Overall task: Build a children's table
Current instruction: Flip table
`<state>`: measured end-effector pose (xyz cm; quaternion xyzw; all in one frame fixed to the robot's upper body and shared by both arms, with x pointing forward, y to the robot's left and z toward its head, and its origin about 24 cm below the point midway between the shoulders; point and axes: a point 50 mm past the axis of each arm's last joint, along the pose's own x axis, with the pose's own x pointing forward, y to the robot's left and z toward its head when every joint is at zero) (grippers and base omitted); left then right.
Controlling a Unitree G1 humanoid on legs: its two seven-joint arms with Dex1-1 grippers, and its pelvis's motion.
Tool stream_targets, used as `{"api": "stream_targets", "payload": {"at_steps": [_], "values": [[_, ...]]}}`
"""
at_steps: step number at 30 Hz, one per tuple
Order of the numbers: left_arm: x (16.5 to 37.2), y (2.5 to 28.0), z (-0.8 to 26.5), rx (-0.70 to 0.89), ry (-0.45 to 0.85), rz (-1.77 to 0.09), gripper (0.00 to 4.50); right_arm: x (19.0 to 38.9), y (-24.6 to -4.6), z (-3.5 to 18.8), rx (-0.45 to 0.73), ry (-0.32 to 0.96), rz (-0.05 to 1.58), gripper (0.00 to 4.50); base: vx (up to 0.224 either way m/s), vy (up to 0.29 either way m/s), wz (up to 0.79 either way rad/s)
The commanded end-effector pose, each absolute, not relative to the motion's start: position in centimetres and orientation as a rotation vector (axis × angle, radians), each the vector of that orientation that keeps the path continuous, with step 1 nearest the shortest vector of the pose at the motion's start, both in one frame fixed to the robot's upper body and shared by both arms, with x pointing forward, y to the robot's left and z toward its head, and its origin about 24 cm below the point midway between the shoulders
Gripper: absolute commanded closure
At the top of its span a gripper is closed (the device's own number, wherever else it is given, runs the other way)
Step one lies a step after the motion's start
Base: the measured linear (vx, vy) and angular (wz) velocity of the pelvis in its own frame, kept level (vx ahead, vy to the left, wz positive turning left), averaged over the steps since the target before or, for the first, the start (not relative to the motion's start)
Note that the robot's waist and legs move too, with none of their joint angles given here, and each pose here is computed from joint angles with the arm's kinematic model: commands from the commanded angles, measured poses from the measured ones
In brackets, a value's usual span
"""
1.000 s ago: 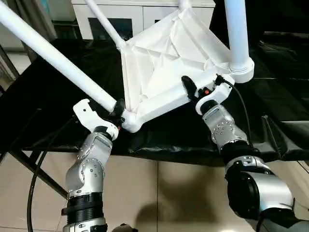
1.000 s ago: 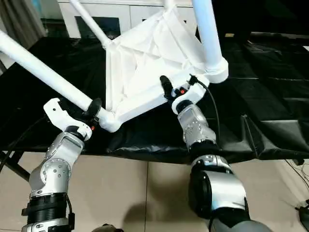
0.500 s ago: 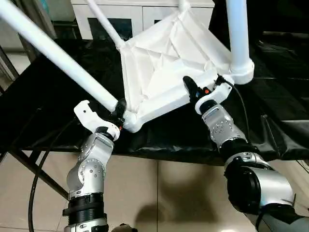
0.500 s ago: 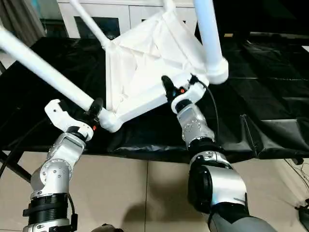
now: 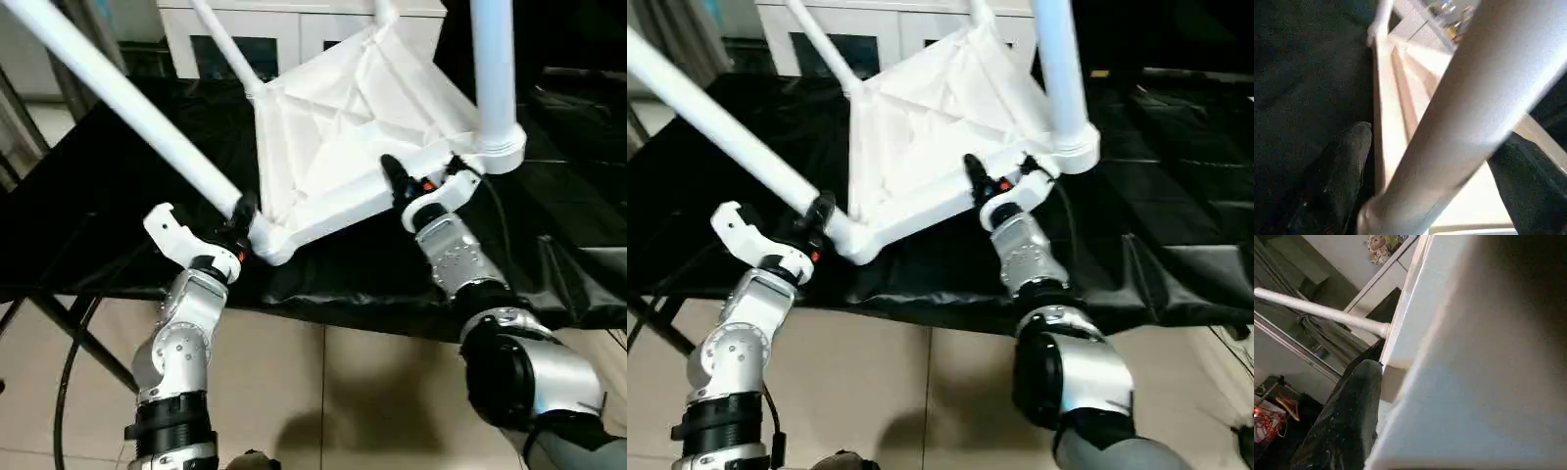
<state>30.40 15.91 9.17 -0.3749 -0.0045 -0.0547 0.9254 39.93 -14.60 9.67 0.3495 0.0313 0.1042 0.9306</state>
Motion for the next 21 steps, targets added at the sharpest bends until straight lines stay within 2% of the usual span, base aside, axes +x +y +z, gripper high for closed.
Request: {"api": "stream_targets", "payload": {"at_steps": [1, 4, 9, 12, 15, 21], "values": [[29.7, 17.7, 9.3, -0.731, -0.068, -0.029, 0.43, 40.7, -17.6, 13.2, 0.51, -0.07, 0.168, 2.17, 0.0, 0.0, 0.0], [29.2, 19.8, 9.1, -0.708, -0.103, 0.084, 0.43, 40.6, -19.0, 13.8, 0.485, -0.083, 0.142, 2.17, 0.0, 0.0, 0.0], [28.5, 21.9, 10.0, -0.675, -0.187, 0.168, 0.43, 40.4, -20.8, 14.7, 0.329, -0.095, 0.102, 2.19, 0.0, 0.0, 0.0], [28.5, 22.1, 10.2, -0.631, -0.187, 0.167, 0.43, 40.4, -21.2, 15.1, 0.301, -0.107, 0.099, 2.19, 0.0, 0.0, 0.0], [28.6, 21.8, 10.4, -0.483, -0.171, 0.122, 0.43, 40.5, -21.3, 16.2, 0.211, -0.124, 0.114, 2.2, 0.0, 0.0, 0.0], [29.1, 20.0, 10.9, -0.326, -0.163, 0.009, 0.43, 40.5, -21.3, 16.9, 0.132, -0.125, 0.118, 2.27, 0.0, 0.0, 0.0]]}}
